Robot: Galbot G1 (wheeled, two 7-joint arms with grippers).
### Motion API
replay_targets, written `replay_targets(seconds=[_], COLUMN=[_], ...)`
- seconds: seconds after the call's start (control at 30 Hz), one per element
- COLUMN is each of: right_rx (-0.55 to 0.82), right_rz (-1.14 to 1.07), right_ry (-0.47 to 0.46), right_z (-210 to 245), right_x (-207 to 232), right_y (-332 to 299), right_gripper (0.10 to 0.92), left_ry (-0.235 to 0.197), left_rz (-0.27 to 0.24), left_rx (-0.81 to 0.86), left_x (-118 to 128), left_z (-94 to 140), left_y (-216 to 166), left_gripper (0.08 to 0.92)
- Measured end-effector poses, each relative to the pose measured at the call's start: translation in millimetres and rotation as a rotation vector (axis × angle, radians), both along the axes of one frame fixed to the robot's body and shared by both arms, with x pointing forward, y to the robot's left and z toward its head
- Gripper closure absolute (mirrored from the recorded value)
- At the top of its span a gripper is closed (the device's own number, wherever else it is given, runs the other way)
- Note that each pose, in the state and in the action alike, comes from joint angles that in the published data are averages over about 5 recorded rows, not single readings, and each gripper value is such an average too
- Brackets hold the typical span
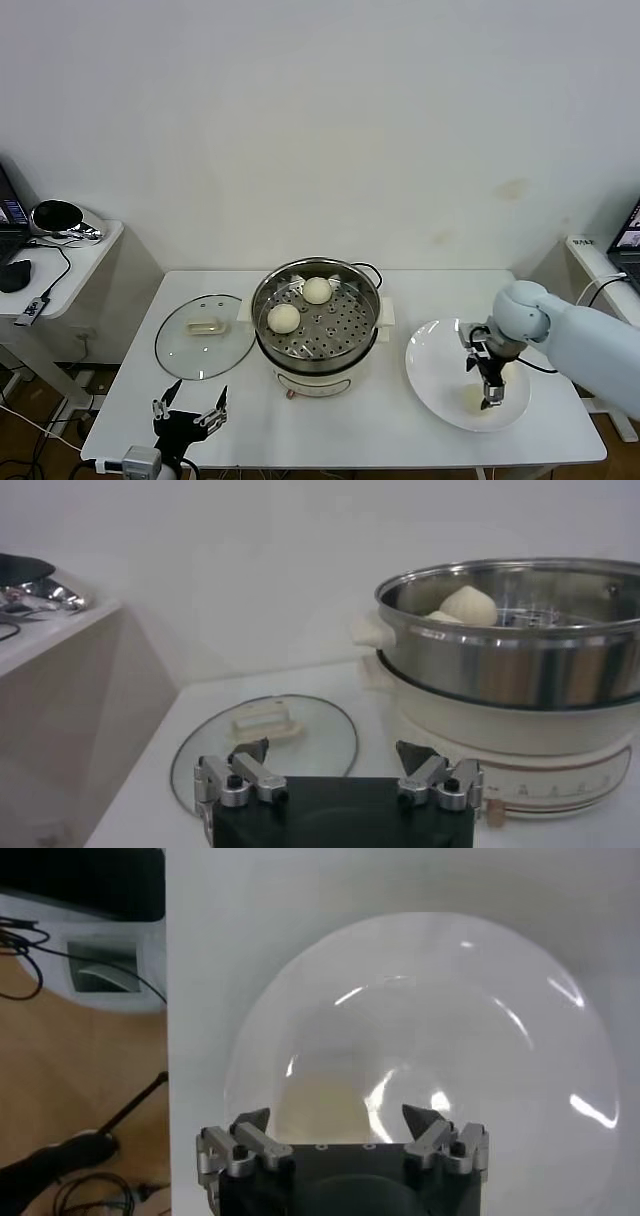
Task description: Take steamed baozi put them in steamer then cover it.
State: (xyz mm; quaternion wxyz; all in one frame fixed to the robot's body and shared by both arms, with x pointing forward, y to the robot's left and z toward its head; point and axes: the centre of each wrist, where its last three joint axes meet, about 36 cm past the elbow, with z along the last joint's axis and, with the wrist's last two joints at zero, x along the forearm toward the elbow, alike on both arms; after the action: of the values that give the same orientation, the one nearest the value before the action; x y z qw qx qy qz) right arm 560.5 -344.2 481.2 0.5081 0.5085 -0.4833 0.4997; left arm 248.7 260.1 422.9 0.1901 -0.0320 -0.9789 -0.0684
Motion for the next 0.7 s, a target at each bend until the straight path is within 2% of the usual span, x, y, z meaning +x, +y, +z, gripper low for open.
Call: replay_targets(seconds=[0.7], right_rx=[-0.032], right_rz=[0.001], right_ry=[0.004], right_z=[-23.8], right_x=[-6.4], right_y=[-4.1], right_gripper=[0.201], left_ry=[0.006], left_rz=[-0.004], left_rx=[0.003], left_x=[-0.6], left_z=[-1.1], left_y=[-0.9], left_gripper=[0.177])
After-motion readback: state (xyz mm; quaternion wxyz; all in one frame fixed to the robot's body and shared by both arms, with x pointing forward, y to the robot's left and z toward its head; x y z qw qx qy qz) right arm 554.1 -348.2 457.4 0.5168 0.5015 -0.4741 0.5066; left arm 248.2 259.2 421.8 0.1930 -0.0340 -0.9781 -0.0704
